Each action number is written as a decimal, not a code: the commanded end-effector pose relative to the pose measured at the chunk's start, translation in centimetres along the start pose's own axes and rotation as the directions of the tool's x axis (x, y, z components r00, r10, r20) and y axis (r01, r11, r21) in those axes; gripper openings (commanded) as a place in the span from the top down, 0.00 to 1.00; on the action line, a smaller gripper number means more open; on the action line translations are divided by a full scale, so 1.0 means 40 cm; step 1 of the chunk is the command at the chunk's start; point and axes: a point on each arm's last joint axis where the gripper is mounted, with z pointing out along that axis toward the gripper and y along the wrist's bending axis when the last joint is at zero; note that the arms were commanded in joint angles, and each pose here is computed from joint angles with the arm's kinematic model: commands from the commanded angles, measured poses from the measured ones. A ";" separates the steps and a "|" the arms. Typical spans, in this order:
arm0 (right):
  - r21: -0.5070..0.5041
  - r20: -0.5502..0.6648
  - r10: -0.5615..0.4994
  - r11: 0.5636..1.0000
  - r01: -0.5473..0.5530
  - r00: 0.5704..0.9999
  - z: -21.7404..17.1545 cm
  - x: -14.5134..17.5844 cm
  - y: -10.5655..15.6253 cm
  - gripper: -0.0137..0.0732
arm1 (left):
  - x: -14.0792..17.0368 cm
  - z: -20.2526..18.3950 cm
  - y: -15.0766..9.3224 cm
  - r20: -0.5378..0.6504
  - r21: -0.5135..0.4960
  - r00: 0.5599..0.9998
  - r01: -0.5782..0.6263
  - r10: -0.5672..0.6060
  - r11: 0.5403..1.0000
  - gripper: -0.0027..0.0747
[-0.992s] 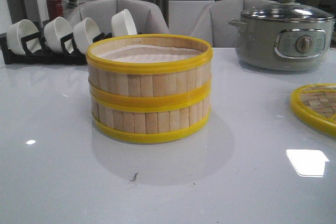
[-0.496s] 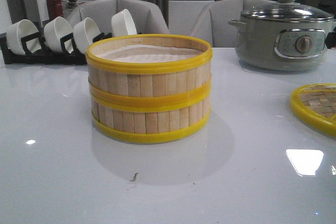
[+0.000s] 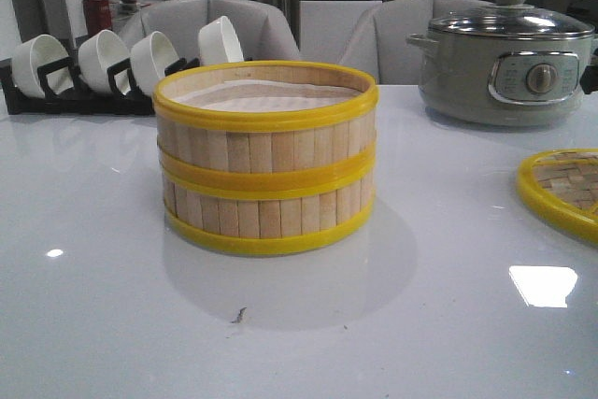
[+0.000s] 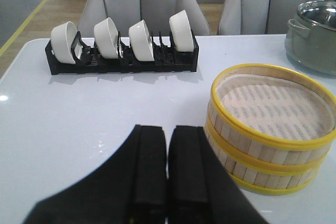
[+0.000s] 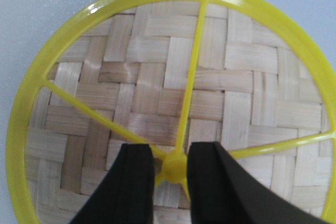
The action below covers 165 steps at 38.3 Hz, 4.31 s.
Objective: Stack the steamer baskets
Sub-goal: 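Move the right gripper down onto the hub of the woven lid, then lift the woven lid with the right gripper toward the stack, then lower the lid onto the top basket with the right gripper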
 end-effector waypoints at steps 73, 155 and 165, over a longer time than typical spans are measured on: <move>0.006 0.062 -0.003 1.000 0.002 0.998 -0.008 -0.031 -0.010 0.50 | -0.037 -0.007 -0.006 0.104 0.026 0.995 0.009 -0.011 1.000 0.85; -0.281 0.331 -0.552 0.716 0.639 0.765 -0.373 -0.039 0.811 0.78 | -0.037 -0.007 -0.006 0.104 0.026 0.995 0.009 -0.011 1.000 0.85; -0.288 0.315 -0.558 0.715 0.637 0.768 -0.343 -0.034 0.821 0.78 | -0.037 -0.007 -0.006 0.104 0.026 0.995 0.009 -0.011 1.000 0.85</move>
